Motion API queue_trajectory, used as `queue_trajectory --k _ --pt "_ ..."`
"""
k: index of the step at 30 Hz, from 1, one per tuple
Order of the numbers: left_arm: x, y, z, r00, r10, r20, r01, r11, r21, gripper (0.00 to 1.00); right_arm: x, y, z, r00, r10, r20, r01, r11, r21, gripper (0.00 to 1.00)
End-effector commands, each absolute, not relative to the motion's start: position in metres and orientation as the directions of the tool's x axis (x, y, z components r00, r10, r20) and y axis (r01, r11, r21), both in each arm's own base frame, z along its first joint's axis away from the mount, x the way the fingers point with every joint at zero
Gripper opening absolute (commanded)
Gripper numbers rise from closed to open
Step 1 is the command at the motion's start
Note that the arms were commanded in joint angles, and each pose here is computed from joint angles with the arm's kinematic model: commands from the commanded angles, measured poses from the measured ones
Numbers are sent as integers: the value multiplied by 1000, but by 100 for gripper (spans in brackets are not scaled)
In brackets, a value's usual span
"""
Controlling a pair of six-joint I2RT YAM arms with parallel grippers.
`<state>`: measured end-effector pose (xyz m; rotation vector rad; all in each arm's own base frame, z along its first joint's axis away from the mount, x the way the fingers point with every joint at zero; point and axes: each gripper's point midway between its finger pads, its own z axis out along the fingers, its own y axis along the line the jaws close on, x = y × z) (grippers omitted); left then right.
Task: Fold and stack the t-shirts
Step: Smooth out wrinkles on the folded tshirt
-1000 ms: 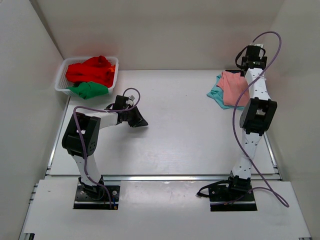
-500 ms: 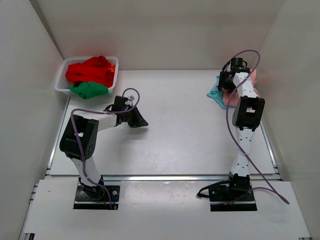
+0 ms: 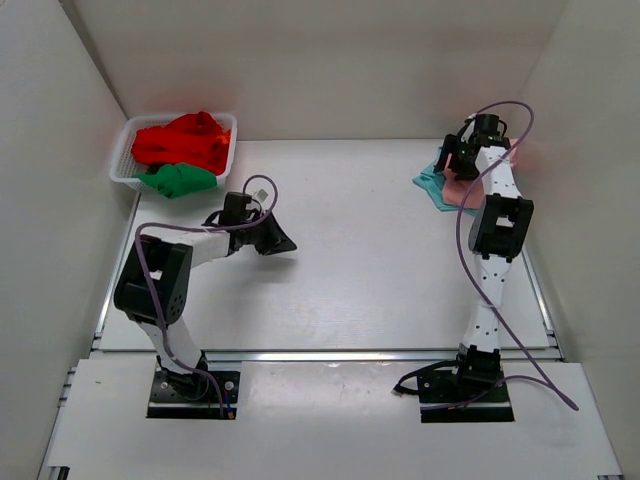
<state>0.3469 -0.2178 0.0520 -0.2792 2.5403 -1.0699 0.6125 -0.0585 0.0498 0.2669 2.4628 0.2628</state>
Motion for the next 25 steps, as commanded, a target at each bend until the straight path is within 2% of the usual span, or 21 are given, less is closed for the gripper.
queue_trajectory --k 1,4,5,8,9,10,11,12,13,14,15,17,20,25 --pt "354 -228 117 -856 -317 -409 157 594 -789 21 633 -67 128 -638 249 -728 71 961 267 68" --pt "352 -233 161 -791 -340 -509 298 512 -805 12 623 -54 191 -574 174 -800 24 980 196 71" --pt "351 -232 164 -786 -345 -513 302 510 -806 12 615 -54 219 -544 167 -822 30 983 180 72" --pt "340 -229 176 -775 -296 -559 328 568 -755 17 577 -33 249 -563 153 -812 29 986 166 73" --pt "336 -226 181 -766 -280 -578 347 576 -740 18 565 -22 252 -580 146 -801 23 986 164 84" --pt "324 -226 186 -763 -249 -596 380 572 -726 25 544 -11 252 -604 137 -785 22 988 156 86" --pt "314 -225 184 -760 -216 -613 413 568 -712 52 519 -7 248 -634 120 -764 34 991 128 99" --pt "300 -225 199 -739 -198 -644 468 537 -702 67 507 2 244 -650 106 -753 37 993 109 100" --pt "290 -218 205 -712 -204 -672 496 531 -687 98 480 7 237 -670 102 -735 46 994 96 100" --pt "281 -211 199 -717 -217 -662 471 549 -690 99 452 16 223 -702 98 -706 43 994 96 100" --pt "270 -205 200 -702 -227 -675 468 566 -678 98 437 34 239 -670 80 -738 -15 992 121 99" --pt "250 -193 204 -662 -211 -720 486 611 -625 99 392 42 198 -731 115 -673 5 987 163 99" --pt "230 -183 198 -645 -186 -741 485 649 -585 99 344 46 181 -735 136 -664 1 980 200 99" --pt "206 -179 185 -666 -169 -726 479 650 -590 98 298 44 191 -681 147 -717 -13 977 213 99"
